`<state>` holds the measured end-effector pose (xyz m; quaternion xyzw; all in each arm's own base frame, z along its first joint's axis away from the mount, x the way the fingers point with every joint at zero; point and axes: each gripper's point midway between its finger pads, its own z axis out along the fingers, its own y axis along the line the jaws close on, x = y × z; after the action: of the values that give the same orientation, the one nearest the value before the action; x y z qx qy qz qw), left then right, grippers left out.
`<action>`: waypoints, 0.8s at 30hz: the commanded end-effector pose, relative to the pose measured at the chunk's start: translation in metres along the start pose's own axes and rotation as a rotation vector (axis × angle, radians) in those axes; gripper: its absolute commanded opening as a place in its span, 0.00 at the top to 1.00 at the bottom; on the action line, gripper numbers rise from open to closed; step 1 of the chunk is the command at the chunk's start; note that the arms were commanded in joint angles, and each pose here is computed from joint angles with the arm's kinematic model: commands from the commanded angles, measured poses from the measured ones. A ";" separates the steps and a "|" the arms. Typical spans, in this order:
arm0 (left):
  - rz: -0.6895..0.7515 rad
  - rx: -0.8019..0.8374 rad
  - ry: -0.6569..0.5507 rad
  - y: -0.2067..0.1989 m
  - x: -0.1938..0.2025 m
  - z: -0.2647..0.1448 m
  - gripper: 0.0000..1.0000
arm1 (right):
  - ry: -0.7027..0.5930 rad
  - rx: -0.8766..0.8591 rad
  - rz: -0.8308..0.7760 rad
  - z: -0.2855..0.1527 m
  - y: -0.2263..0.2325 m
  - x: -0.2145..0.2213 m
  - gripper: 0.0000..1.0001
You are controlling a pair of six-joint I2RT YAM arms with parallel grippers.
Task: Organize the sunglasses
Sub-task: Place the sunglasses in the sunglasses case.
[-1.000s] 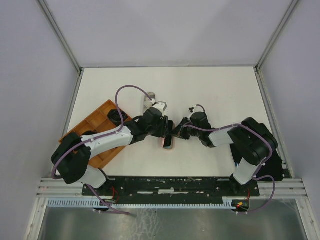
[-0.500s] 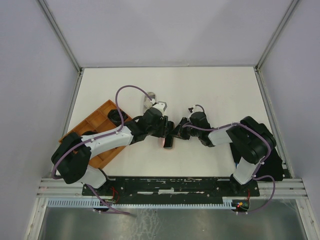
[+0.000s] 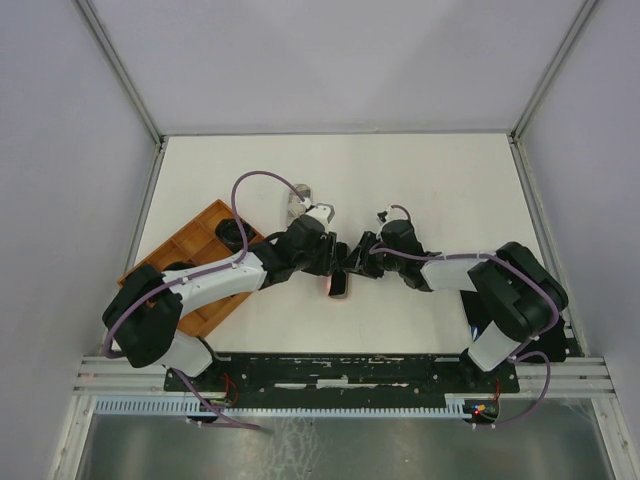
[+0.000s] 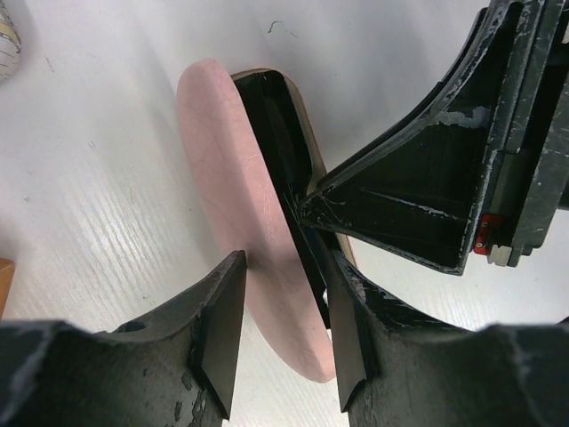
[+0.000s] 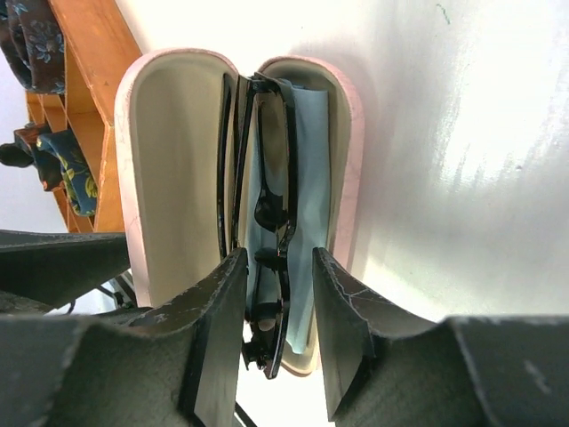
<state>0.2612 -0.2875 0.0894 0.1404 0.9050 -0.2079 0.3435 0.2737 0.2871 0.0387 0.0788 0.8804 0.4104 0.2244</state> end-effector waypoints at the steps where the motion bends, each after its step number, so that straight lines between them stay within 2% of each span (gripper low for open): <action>1: -0.019 0.030 -0.058 -0.011 -0.019 -0.004 0.52 | -0.050 0.010 -0.065 -0.007 0.014 -0.019 0.56; 20: -0.019 0.038 -0.073 -0.013 -0.023 -0.005 0.51 | -0.113 0.138 -0.151 -0.034 -0.001 -0.028 0.56; 22: -0.024 0.042 -0.075 -0.013 -0.023 -0.005 0.51 | -0.108 0.144 -0.155 -0.033 -0.002 -0.027 0.57; 24: -0.030 0.039 -0.068 -0.013 -0.021 -0.003 0.50 | -0.099 0.149 -0.154 -0.032 -0.004 -0.025 0.63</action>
<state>0.2614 -0.2875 0.0895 0.1403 0.9050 -0.2077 0.3438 0.2737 0.2541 0.0525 0.0574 0.9038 0.3270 0.2702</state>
